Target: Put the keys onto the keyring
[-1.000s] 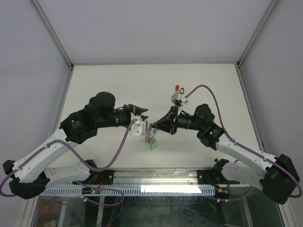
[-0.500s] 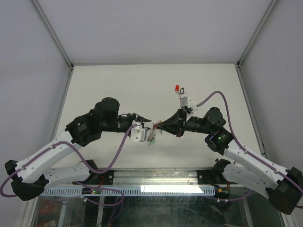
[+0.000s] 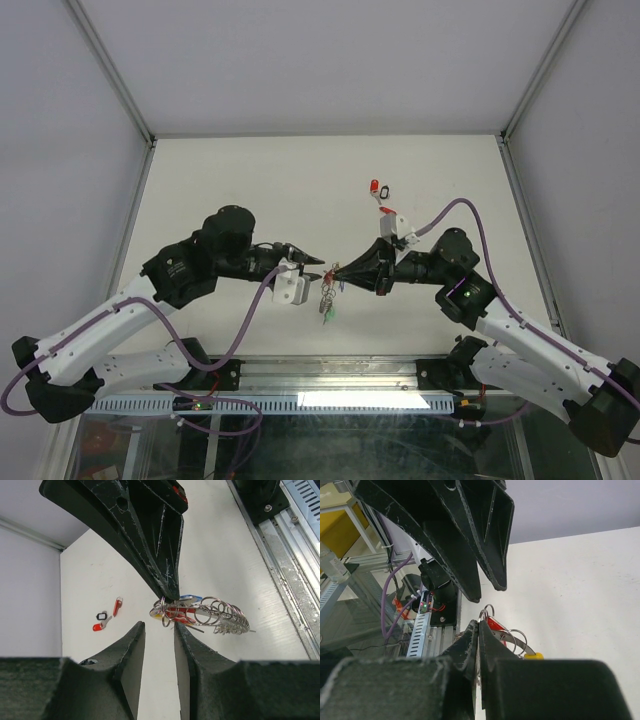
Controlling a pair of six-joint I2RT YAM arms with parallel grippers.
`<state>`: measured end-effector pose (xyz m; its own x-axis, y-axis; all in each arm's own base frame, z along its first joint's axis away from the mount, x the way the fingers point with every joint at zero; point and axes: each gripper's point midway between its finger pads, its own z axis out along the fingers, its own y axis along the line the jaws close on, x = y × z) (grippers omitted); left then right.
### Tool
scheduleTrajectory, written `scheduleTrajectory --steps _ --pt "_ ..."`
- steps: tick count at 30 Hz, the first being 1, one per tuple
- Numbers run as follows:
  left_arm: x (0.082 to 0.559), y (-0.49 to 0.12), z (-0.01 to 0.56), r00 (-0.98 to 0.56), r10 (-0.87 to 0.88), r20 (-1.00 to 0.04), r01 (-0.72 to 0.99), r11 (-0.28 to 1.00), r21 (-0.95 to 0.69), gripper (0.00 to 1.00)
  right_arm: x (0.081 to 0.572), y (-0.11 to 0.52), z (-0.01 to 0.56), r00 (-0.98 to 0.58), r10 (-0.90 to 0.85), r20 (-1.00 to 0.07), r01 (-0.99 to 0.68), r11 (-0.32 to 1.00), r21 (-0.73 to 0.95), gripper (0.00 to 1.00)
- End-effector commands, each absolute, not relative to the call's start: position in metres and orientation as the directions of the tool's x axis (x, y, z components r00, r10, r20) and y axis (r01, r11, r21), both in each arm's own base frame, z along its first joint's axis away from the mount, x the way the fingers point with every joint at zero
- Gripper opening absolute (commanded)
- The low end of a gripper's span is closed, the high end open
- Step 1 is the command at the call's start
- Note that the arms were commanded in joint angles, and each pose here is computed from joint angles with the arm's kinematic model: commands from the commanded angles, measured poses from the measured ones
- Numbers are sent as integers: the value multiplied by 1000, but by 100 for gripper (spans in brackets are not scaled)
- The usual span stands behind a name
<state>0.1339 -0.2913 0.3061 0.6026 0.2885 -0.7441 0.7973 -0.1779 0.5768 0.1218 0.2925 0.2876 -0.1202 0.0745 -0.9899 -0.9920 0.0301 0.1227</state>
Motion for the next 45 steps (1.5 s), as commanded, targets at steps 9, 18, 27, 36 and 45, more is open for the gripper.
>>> scheduleTrajectory --steps 9,18,27,36,45 --pt "127 -304 311 644 216 -733 764 -222 606 23 111 289 325 -15 158 -987 -1000 -13 13 0" --pt "130 -305 305 642 240 -728 766 -239 596 15 108 287 328 -12 165 -986 -1000 -21 9 0" --pt "129 -306 306 644 231 -729 764 -248 595 12 108 287 329 -14 166 -986 -1000 -23 10 0" --pt "128 -307 310 648 220 -729 760 -248 600 0 108 286 328 -13 170 -985 -1000 -16 11 0" --pt "129 -308 304 636 235 -735 770 -252 586 0 108 284 338 -14 224 -974 -1000 -3 14 0"
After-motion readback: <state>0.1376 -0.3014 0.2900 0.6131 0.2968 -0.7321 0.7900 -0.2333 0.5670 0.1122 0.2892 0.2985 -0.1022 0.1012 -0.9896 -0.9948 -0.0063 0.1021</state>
